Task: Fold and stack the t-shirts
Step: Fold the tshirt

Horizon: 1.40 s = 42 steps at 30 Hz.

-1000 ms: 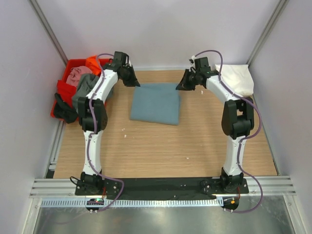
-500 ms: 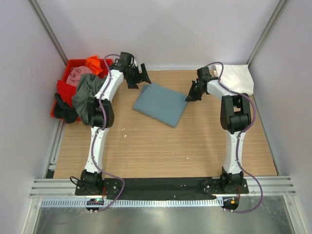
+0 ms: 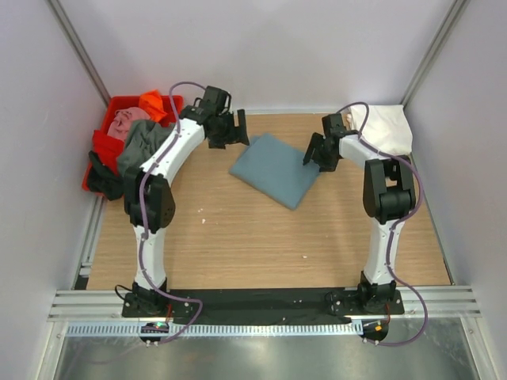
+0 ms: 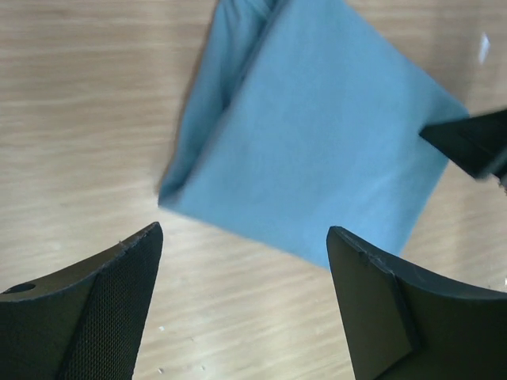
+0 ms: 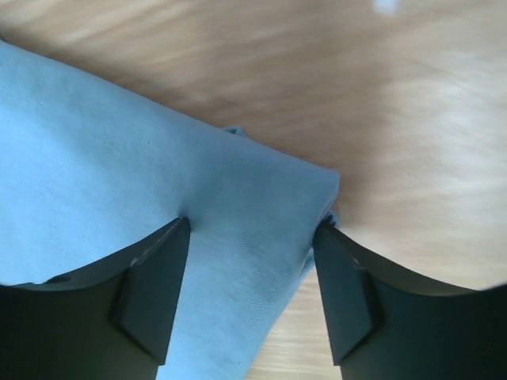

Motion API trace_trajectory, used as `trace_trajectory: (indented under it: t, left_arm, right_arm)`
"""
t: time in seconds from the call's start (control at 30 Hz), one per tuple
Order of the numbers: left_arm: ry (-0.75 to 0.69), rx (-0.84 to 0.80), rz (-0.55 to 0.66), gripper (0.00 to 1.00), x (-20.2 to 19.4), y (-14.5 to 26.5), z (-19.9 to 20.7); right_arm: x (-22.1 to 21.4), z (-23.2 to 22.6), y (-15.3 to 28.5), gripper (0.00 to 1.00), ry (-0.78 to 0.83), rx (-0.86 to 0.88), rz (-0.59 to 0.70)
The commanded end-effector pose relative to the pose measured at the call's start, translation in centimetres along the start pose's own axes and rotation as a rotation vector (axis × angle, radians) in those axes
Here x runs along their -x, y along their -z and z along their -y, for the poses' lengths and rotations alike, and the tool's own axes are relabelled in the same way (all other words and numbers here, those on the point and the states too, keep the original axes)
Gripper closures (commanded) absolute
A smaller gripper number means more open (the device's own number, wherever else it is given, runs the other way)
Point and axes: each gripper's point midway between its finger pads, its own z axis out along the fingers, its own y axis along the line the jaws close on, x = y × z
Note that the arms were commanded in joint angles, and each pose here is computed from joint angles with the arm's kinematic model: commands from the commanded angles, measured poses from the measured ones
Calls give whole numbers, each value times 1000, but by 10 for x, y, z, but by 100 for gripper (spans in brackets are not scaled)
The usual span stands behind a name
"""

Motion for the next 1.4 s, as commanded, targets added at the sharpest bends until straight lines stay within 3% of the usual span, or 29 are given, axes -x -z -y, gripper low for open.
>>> trace_trajectory:
  t: [0.0,0.07,0.17,0.33,0.43,0.47,0.57,0.73,0.83,1.03,1.23,1.37]
  left_arm:
    - [-16,31,43,17,-10,1,0]
    - [8,13,18,18,-24,-10,-2]
    - [22,-12,5,22,-33,-22,6]
    - [4,-69,5,25,-39,-35,39]
    - [-4,-96,22,28,-39,-36,59]
    - [2,-107,27,29,-38,-38,63]
    - [33,-125,8,32,-41,-47,70]
    - [52,-139,-41,34,-56,-68,69]
    - [59,-144,-87,35,-70,-90,65]
    - [92,-40,-191,43,-114,-113,32]
    - [134,132,-215,43,-161,-76,-13]
    - [149,179,-248,41,-196,-45,-29]
  right_arm:
    - [13,48,43,29,61,-258,126]
    - [16,29,77,21,126,-262,202]
    - [0,-1,102,16,185,-209,222]
    - [-28,-34,137,15,154,-36,202]
    - [-44,-74,135,29,104,223,170]
    - [-51,-101,138,40,102,379,132]
    - [-73,-121,118,63,50,517,21]
    - [-112,-126,83,76,-12,649,-111]
    - [-135,-106,56,79,-39,598,-162]
    - [-177,-24,25,82,-63,304,-212]
    - [-203,19,27,81,-29,143,-264]
    - [-192,41,41,78,37,13,-215]
